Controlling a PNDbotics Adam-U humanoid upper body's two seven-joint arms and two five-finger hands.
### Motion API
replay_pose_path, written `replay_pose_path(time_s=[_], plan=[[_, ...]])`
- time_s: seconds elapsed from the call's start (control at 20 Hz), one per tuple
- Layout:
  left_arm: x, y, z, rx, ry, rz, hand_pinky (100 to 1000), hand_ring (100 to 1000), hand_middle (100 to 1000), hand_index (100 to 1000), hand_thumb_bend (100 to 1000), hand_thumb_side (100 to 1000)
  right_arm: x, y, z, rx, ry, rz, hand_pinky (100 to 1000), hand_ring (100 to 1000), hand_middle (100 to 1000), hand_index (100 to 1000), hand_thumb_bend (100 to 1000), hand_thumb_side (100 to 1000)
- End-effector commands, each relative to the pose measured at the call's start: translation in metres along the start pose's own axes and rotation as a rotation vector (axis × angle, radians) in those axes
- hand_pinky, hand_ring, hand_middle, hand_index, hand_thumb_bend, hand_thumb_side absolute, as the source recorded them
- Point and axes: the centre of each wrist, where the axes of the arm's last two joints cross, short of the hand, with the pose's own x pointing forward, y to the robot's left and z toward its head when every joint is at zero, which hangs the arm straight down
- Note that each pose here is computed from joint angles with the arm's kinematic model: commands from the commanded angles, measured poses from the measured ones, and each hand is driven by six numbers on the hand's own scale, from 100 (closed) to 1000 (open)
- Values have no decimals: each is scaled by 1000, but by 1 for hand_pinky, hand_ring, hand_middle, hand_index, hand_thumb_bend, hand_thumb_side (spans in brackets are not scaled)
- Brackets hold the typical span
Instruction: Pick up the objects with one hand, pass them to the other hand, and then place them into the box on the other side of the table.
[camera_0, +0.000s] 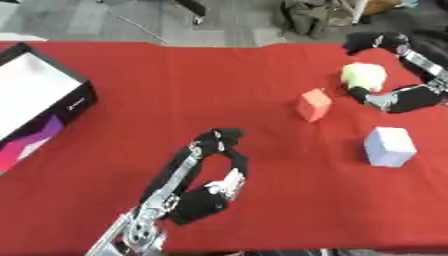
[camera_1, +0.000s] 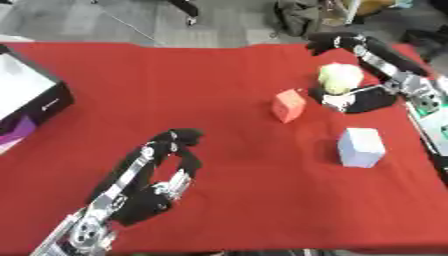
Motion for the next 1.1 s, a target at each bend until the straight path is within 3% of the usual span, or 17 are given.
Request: replay_pose_path(time_s=[0.05,0.45,0.85,1.1], plan=[[6,4,-2,1,-25,-13,1000,875,842,582,100,614,-16,-21,17,67,78,33,1000,861,861,976,342,517],[5,4,-2,-2,-26,-13,1000,875,842,582,100,616,-47,-17,57,240,226,-9,1000,892,874,990,402,571],[2,2,-3,-4,-21,-14,1000,876,842,582,100,619,-44,-16,70,441,222,59,1000,916,895,999,509,385],[1,1,-3,-7,-20,-16,1000,876,842,582,100,620,-43,-11,73,489,231,76,1000,918,899,1000,497,399]])
